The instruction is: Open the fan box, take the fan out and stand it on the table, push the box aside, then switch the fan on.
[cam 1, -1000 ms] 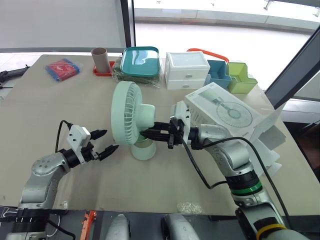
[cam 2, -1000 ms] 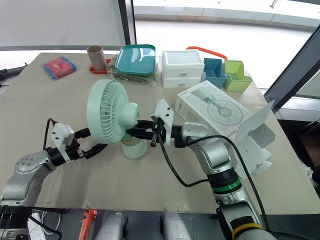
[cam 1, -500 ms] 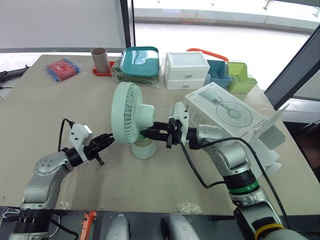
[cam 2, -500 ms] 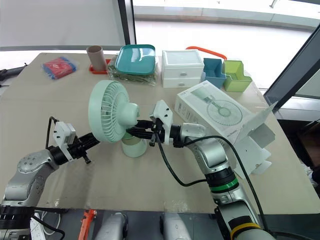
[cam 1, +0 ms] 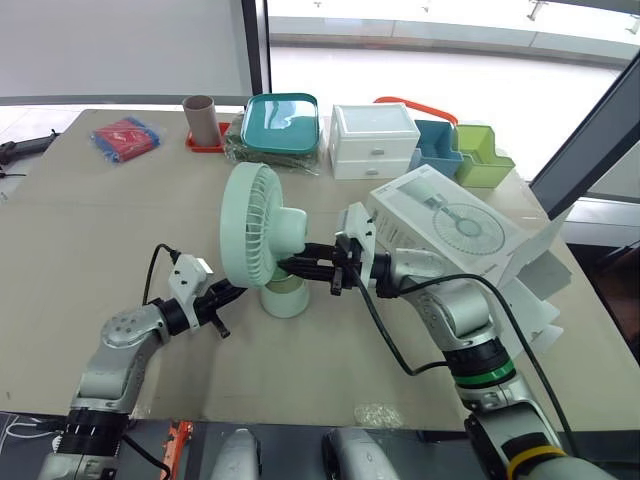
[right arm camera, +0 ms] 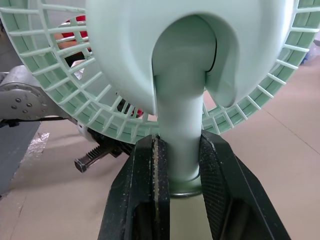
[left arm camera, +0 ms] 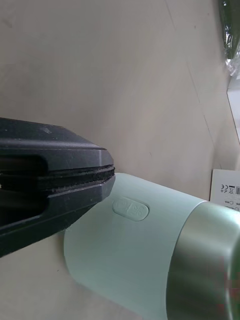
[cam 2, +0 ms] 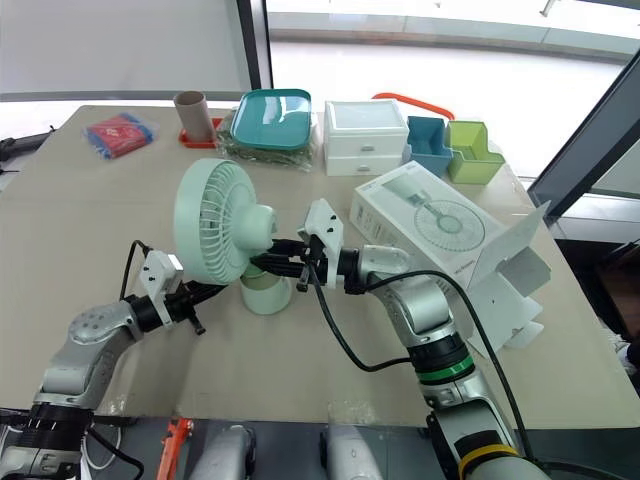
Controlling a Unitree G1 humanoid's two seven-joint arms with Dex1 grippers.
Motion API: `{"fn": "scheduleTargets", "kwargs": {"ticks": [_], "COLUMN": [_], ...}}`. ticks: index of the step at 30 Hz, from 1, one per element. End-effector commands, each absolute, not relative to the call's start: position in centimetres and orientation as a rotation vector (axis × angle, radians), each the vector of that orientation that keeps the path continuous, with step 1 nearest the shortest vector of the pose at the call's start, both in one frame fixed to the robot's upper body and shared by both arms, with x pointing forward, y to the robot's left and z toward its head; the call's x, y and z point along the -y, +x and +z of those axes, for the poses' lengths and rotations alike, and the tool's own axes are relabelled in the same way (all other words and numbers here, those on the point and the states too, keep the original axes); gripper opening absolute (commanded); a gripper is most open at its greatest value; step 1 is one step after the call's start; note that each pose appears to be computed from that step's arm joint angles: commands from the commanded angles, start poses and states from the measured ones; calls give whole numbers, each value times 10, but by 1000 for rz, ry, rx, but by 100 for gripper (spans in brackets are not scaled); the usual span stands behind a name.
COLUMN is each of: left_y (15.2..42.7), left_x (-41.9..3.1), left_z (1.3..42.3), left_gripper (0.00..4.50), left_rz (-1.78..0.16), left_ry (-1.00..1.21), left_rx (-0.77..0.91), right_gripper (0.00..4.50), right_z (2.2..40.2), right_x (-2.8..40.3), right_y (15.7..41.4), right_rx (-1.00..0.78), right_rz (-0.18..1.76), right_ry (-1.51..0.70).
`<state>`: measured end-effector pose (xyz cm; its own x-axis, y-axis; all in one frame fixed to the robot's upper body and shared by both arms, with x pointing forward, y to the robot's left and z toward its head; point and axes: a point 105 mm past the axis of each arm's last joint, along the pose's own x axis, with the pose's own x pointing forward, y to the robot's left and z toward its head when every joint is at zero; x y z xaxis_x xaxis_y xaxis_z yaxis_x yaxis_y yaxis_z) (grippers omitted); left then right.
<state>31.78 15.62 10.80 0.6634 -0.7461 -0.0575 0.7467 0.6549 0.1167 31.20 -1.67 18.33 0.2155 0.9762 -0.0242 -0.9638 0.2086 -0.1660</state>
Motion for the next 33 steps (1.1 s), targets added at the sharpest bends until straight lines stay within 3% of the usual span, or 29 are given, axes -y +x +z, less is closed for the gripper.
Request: {"fn": "scheduleTargets", "kwargs": {"ticks": [1, 33], "left_y": [319, 306], "left_x": [-153, -137], "left_z": [118, 113], "left_gripper": [4, 4], "left_rz": [-860, -976], "left_ry": [156, 147], "left_rx": [43, 13], "right_gripper": [59, 59], "right_z": [209, 197], "right_x": [11, 7], "right_y": [302, 297], "right_rx": [219, 189], "right_rz": [1389, 1407], "right_ry": [-181, -204]}}
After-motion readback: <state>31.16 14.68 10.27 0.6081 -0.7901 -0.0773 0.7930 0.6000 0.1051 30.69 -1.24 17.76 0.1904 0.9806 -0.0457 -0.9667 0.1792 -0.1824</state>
